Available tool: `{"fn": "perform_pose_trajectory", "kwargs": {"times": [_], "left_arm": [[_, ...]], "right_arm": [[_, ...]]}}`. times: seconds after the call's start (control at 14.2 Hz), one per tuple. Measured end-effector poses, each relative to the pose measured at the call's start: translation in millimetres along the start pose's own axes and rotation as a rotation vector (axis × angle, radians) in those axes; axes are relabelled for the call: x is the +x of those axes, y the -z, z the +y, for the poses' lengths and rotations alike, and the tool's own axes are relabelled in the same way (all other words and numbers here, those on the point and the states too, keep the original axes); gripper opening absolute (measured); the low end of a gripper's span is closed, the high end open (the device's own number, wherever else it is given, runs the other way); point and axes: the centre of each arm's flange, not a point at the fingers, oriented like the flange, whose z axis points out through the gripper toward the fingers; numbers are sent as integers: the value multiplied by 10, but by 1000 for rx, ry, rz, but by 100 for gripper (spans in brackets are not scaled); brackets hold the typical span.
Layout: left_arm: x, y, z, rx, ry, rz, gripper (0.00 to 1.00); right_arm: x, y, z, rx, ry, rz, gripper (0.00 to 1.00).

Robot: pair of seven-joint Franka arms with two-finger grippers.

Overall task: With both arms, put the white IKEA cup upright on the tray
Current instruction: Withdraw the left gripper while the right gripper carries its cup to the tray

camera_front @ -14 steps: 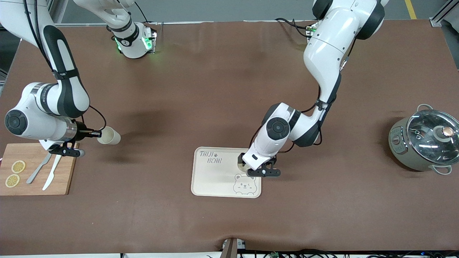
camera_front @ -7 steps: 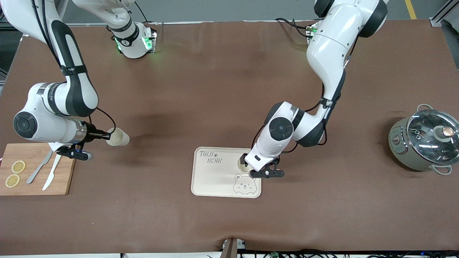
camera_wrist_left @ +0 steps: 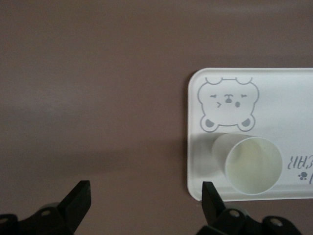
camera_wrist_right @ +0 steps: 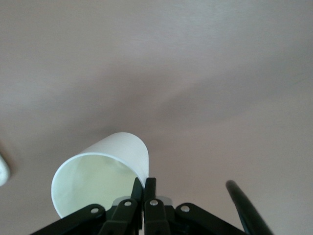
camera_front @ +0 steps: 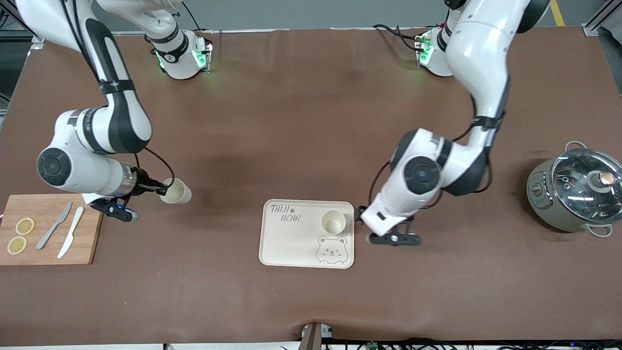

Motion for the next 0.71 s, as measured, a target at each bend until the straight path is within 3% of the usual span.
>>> {"fn": "perform_pose_trajectory", "kwargs": {"times": [0.35,0.71], "left_arm": [[69,578,-835,29,-70,-61,100],[19,998,-1513,36,-111,-79,100]], "right_arm": [[-89,125,-297,64,-63,-4,3],[-193,142,-745,71,-158,7,3]]}}
